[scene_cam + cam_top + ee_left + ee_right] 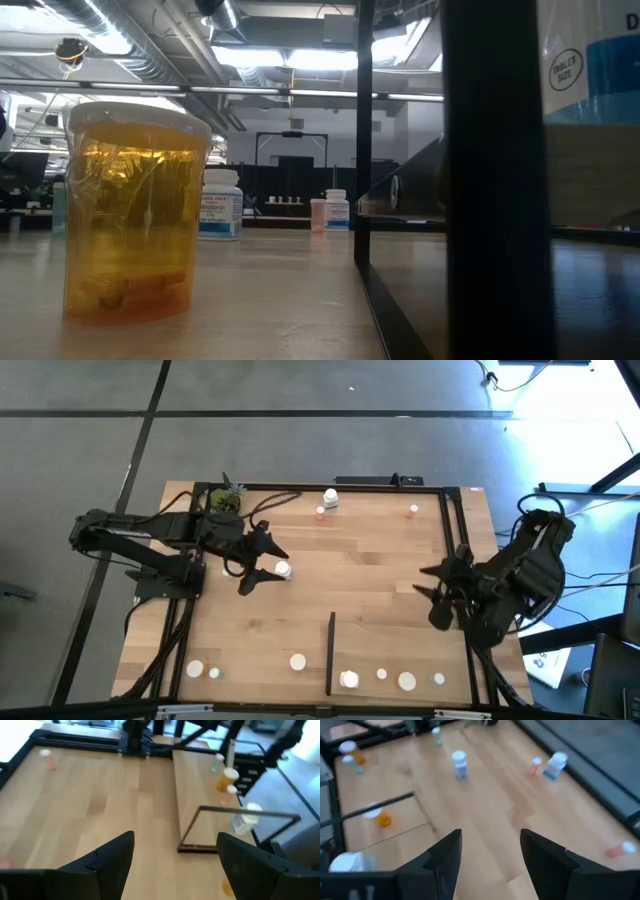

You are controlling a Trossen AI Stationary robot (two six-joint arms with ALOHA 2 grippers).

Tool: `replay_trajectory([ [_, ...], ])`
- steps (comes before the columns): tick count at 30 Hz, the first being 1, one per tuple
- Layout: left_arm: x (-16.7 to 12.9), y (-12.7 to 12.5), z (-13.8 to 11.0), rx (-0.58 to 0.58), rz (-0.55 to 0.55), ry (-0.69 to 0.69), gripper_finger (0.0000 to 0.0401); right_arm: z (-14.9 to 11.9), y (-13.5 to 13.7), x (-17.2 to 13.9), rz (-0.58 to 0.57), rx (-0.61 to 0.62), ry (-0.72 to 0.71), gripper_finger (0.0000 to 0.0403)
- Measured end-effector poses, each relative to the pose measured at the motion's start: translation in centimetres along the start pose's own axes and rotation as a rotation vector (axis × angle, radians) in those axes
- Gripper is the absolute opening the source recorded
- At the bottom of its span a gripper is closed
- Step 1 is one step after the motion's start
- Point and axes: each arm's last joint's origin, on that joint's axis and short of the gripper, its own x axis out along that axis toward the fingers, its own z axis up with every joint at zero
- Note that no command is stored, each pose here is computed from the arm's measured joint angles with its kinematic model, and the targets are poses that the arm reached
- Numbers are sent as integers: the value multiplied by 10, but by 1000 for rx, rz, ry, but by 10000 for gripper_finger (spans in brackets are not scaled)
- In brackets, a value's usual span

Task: Pick and place medicine bottles onto shelf by color
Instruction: Put the middle white pill bottle on the shelf

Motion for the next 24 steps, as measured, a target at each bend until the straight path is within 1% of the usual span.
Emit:
replay_trajectory([
  [2, -1, 6, -2, -29, 10, 32, 277, 6, -7, 2, -24, 3, -16, 204],
  [4, -1, 13, -6, -54, -2, 76, 277, 12, -14, 6, -49, 9, -20, 204],
  [8, -1, 27, -11, -57, 1, 142, 277, 24, -31, 12, -106, 19, -28, 204],
  [16, 15, 40, -23, 22, 20, 301, 277, 44, -58, 28, -181, 9, 30, 204],
  [20, 27, 42, -25, 77, 9, 335, 277, 54, -64, 37, -187, -27, 29, 204],
  [24, 36, 45, -30, 73, 7, 393, 277, 64, -68, 44, -175, -64, 28, 204],
])
